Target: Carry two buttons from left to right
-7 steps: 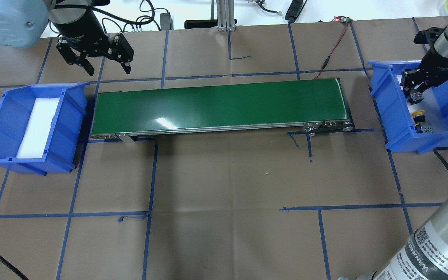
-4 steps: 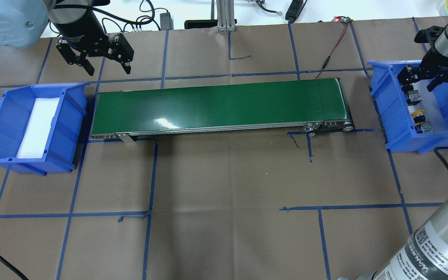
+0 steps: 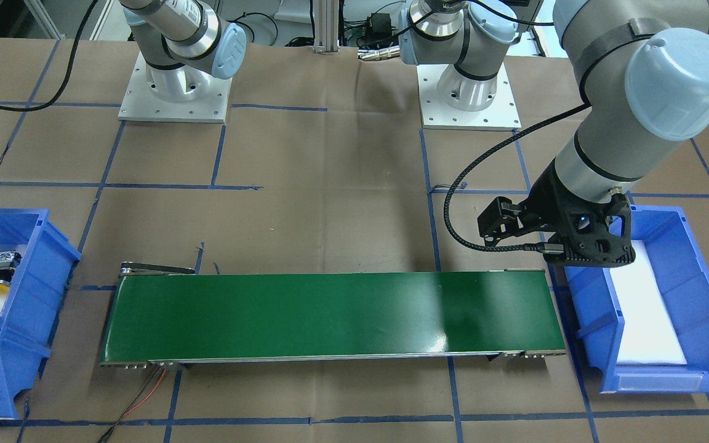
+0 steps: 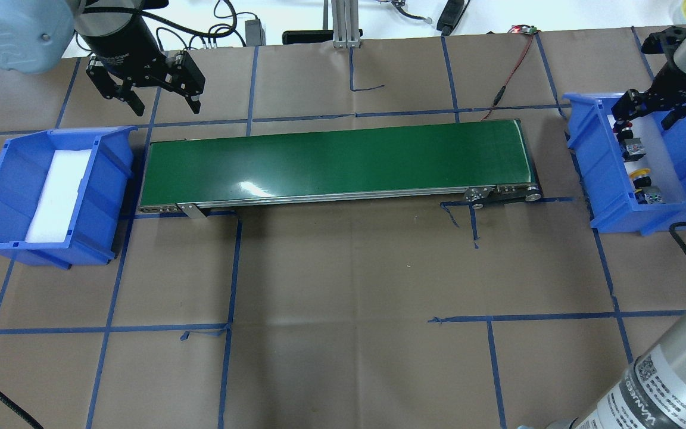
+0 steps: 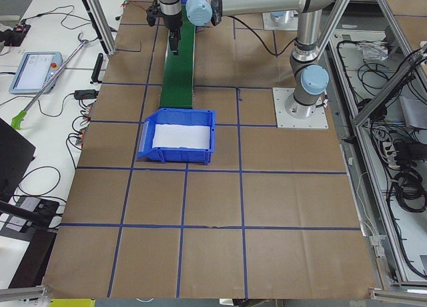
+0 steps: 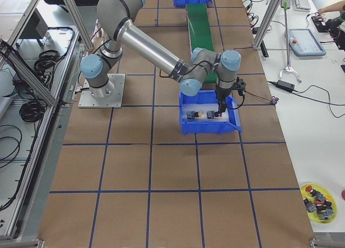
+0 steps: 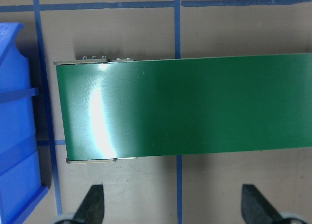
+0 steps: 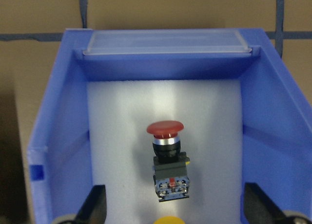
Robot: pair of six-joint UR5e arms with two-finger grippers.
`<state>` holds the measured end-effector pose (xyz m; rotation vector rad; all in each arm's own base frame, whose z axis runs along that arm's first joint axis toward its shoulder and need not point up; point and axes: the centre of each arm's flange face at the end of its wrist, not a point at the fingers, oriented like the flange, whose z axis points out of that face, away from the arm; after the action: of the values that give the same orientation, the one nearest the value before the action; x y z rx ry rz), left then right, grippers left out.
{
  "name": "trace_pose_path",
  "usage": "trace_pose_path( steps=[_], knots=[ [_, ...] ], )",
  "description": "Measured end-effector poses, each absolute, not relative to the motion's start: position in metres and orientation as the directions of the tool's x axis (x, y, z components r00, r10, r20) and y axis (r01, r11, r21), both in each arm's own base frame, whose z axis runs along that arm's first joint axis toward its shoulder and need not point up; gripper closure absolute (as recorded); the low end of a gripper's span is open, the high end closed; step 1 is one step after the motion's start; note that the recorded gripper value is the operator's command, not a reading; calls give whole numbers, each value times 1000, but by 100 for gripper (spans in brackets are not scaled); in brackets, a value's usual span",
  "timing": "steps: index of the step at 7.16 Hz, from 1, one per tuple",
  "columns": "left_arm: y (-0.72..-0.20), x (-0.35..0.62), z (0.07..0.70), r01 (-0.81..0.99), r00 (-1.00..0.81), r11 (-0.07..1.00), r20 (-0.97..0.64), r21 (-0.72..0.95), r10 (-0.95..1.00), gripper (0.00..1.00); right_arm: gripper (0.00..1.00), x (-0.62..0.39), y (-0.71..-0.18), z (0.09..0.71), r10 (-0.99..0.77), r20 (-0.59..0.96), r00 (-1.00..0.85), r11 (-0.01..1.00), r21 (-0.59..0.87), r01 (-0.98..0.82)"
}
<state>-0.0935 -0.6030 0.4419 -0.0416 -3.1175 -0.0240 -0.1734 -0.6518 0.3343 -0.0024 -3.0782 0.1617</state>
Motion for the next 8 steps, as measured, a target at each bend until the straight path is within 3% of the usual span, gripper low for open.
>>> trace_pose_path(
  steps=[2,5,8],
  knots=[
    [-603,-93,441,26,-999,1000,23,17,26,0,0,-102,-637,409,-62,-19,-998,977,-206,-57],
    [-588,-83,426,103,-994,993,-14,57,104,0,0,2,-592,461,47,-118,-992,992,-111,61],
    [-583,-67,424,112,-990,993,-78,38,115,0,0,119,-515,503,72,-95,-993,996,-41,76]
  ],
)
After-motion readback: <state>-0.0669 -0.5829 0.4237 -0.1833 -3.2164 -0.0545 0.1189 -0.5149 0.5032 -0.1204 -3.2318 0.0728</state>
